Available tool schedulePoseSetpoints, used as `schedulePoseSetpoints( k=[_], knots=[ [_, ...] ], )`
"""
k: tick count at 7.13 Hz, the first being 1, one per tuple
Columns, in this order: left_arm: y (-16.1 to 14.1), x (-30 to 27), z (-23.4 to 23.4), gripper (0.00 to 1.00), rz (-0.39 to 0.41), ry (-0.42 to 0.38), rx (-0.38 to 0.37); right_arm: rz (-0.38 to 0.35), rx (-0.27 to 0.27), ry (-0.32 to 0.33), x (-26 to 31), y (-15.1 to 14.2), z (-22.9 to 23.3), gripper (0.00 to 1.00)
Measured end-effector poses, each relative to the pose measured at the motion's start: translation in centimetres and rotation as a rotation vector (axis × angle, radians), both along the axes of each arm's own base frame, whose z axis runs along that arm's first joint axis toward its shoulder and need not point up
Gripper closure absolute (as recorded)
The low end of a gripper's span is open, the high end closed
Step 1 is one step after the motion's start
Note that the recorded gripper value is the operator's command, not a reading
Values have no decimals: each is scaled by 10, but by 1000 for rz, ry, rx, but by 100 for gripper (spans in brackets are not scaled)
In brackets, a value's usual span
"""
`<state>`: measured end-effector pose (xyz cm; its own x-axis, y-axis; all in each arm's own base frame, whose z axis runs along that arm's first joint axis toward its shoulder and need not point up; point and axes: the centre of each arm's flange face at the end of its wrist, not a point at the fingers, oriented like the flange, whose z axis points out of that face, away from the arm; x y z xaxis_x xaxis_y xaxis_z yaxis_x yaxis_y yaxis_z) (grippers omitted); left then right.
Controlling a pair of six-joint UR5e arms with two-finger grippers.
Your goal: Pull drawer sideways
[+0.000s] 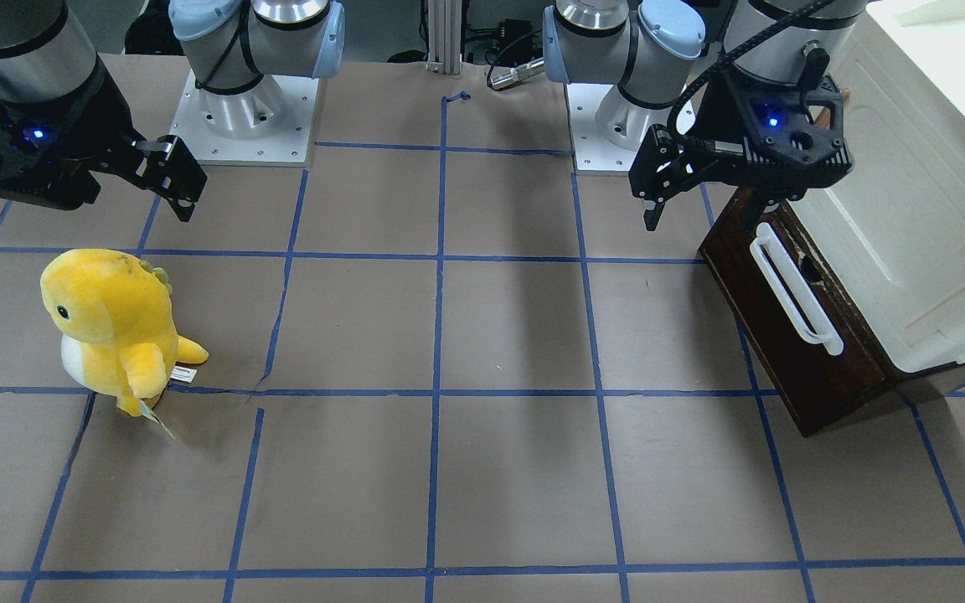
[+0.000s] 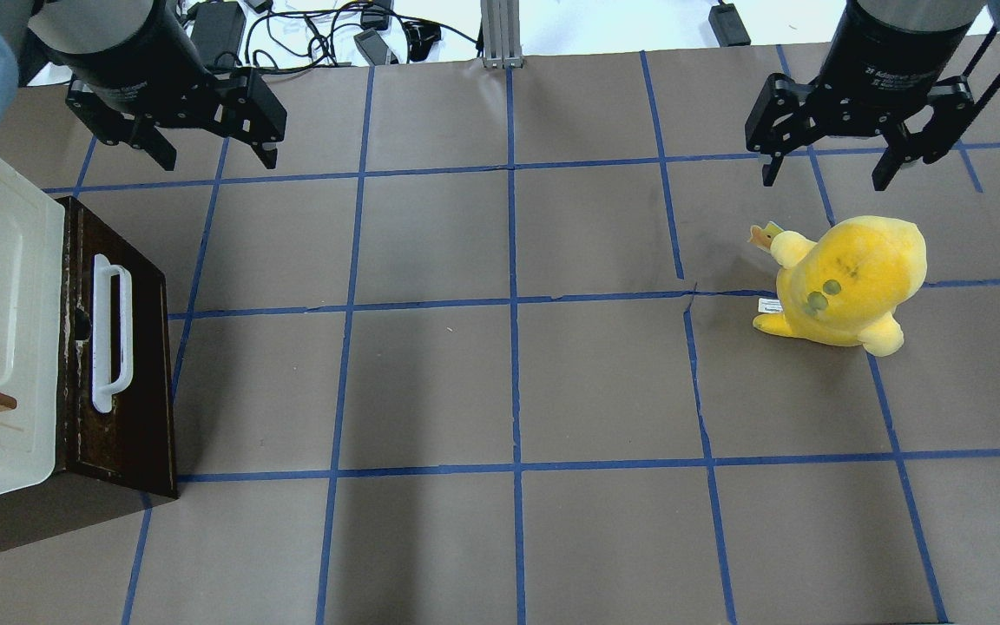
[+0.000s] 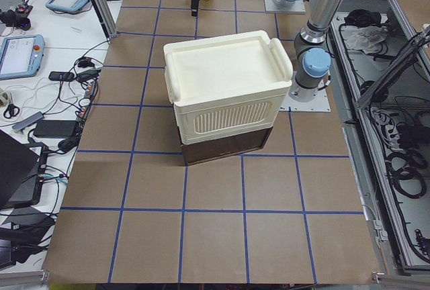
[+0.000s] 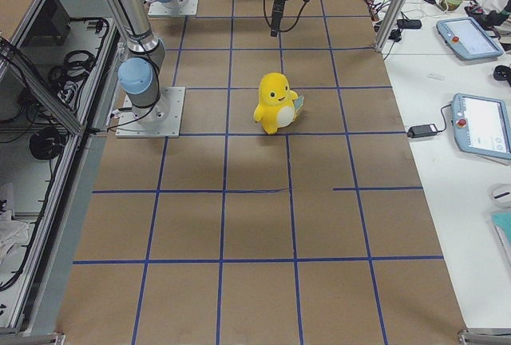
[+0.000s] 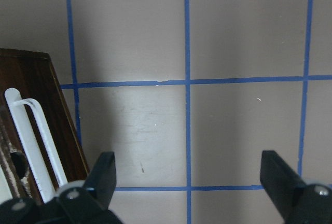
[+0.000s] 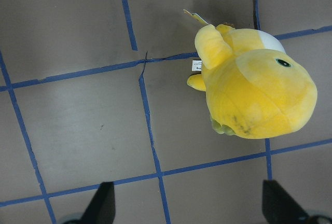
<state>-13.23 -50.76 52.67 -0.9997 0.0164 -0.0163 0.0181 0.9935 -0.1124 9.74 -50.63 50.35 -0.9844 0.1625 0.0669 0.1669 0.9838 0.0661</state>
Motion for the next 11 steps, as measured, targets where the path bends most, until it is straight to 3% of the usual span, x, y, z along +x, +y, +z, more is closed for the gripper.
schedulePoseSetpoints(
  k=[11],
  knots=[
    [0,0,-3,0,4,10,6,0,0,0,0,0,0,0]
  ],
)
